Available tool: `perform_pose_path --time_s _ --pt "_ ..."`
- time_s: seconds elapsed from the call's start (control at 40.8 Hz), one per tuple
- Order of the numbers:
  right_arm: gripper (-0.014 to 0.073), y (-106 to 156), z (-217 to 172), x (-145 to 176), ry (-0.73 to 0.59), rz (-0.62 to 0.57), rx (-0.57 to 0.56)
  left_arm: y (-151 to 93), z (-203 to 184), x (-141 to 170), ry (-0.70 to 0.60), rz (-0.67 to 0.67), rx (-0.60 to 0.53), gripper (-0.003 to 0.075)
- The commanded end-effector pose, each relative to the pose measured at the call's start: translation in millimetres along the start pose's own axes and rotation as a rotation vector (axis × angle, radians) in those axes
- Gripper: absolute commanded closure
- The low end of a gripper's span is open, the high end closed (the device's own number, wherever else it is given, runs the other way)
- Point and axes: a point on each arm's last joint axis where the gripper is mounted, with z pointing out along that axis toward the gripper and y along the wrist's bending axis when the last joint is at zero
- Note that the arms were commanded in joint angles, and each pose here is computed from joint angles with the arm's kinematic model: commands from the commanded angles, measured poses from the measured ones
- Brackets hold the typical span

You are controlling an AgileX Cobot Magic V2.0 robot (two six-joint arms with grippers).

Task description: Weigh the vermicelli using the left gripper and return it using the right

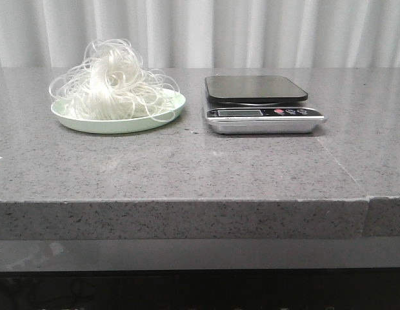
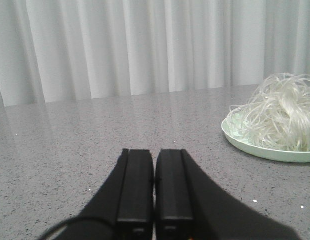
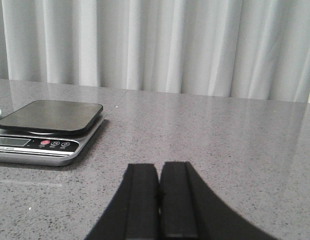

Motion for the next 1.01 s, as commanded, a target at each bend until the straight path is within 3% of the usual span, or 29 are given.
perform_pose_path --time_s 0.0,0.27,0.662,0.834,0.981 --pt "0.0453 -0.1 -0.8 -11.0 -0.094 -0.012 0.003 0.0 -2.0 -6.8 -0.096 -0.012 0.003 0.0574" --pt "0.0453 0.0 -0.8 -11.3 -0.097 -0.012 0.003 0.0 -2.0 -6.8 -0.096 -0.012 0.003 0.0574" --pt "0.0453 0.2 -4.0 -34.8 -0.241 -0.011 0.001 0.3 -2.6 -11.7 -0.15 -0.01 -0.001 0.0574" --pt "0.0453 0.0 -10.0 -70.5 -0.215 -0.011 0.005 4.8 -9.3 -48.5 -0.321 -0.1 -0.013 0.0574" --pt "0.0453 -0.2 -15.3 -110.3 -0.164 -0.011 0.009 8.3 -21.5 -95.1 -0.354 -0.101 -0.006 0.0574"
